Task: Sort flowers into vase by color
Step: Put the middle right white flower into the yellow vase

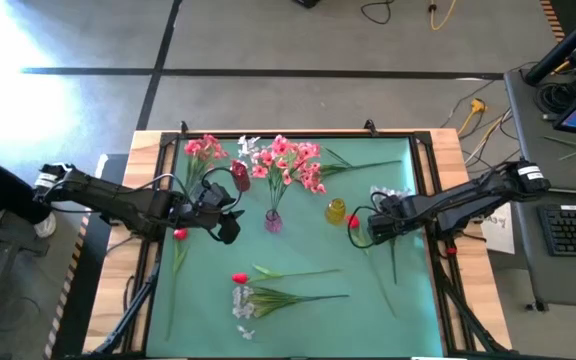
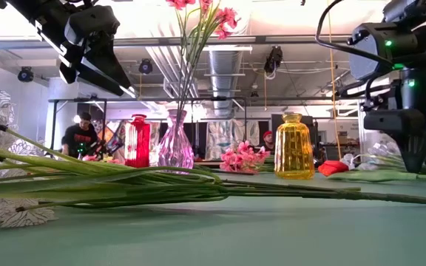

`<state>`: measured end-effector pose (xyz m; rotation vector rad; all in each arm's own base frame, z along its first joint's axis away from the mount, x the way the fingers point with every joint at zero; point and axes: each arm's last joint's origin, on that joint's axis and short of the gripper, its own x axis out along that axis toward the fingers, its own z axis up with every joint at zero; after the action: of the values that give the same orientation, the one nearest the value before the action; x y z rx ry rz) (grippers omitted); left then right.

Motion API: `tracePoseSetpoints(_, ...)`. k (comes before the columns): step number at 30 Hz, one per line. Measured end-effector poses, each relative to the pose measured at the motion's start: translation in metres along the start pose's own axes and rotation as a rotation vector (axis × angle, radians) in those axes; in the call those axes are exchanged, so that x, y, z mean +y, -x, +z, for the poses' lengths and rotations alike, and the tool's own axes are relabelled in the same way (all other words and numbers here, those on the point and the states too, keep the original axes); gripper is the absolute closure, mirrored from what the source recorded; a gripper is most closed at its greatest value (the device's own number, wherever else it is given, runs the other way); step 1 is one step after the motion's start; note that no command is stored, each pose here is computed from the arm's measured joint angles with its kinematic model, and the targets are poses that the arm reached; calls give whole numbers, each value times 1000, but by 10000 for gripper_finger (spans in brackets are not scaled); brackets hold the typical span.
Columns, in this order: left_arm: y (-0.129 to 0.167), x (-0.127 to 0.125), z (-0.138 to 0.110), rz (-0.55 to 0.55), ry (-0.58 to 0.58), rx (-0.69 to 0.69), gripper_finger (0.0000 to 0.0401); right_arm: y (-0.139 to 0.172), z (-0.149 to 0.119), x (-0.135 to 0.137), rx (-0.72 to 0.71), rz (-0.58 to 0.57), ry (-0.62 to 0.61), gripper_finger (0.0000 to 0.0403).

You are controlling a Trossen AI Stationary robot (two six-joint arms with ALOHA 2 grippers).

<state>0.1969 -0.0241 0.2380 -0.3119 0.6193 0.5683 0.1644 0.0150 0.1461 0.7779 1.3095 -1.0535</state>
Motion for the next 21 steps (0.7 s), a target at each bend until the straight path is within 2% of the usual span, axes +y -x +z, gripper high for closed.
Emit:
tracePoseSetpoints(10, 0, 0, 0, 1, 12, -2, 209, -6, -2, -2, -1, 4, 4, 210)
tracePoseSetpoints(21, 0, 0, 0, 4, 14, -5, 209, -6, -1, -1, -3, 11, 10, 319)
